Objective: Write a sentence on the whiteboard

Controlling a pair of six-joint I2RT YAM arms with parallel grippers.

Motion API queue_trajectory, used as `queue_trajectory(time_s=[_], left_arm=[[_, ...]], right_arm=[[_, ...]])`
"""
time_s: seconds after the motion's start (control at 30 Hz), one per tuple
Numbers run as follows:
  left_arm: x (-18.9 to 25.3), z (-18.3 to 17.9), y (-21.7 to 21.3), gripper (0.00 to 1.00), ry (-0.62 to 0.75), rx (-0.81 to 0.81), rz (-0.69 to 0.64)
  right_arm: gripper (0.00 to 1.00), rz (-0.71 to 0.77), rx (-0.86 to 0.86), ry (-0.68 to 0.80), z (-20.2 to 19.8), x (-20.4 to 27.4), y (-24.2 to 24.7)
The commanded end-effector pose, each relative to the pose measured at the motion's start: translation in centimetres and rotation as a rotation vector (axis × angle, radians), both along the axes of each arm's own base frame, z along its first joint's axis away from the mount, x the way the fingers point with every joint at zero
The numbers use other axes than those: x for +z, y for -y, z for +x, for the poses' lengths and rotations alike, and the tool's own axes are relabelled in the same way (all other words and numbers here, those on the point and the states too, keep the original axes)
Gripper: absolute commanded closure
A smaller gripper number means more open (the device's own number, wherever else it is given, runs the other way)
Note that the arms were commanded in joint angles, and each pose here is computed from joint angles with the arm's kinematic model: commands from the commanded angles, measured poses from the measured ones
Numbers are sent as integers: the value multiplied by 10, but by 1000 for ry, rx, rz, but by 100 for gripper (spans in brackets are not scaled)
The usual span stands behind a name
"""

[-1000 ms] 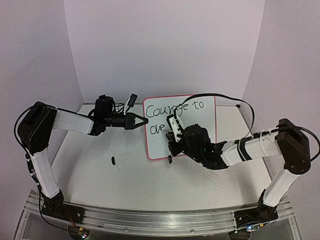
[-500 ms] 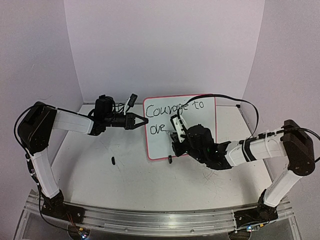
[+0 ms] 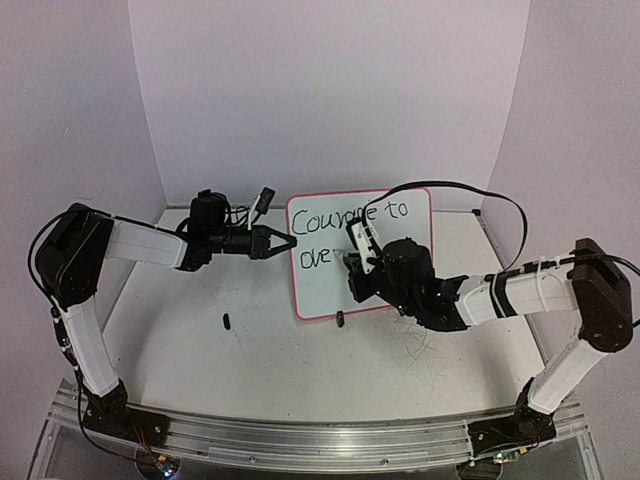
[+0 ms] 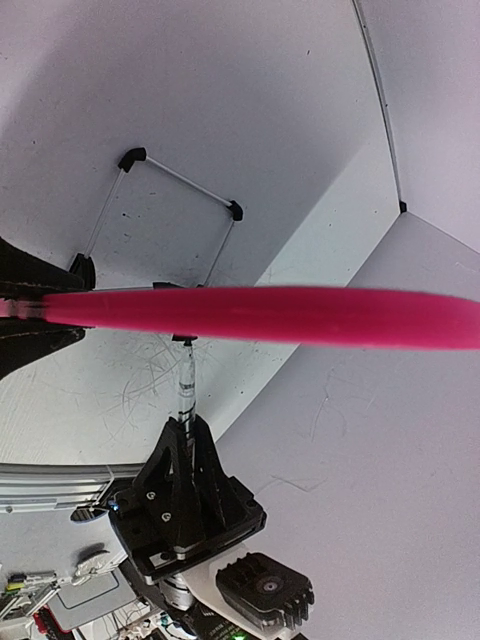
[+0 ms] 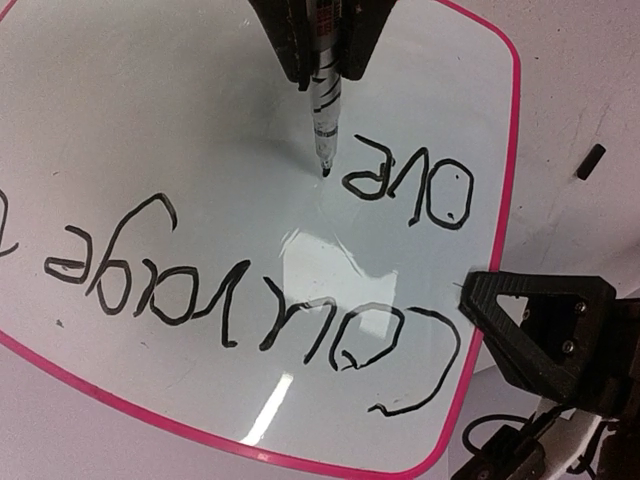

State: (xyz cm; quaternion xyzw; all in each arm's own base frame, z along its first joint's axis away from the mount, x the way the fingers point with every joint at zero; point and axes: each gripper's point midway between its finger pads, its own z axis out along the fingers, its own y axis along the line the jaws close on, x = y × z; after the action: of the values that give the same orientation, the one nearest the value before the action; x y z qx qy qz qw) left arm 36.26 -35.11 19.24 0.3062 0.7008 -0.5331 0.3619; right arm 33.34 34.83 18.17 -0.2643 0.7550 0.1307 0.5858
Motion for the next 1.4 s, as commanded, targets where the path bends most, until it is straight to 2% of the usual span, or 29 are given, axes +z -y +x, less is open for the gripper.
queue_trajectory(time_s=[0.0,0.57,1.37], left_arm=[[27,-11,7,100,88,-60,-38],[28,-11,7,100,91,-61,-39],[27,-12,7,100,87,-65,-39]], right_arm=[[100,40,6,48,7,22,-11],[100,18,-40,30,13,8,-6],[100,11,-13,-83,-14,-25,-1]])
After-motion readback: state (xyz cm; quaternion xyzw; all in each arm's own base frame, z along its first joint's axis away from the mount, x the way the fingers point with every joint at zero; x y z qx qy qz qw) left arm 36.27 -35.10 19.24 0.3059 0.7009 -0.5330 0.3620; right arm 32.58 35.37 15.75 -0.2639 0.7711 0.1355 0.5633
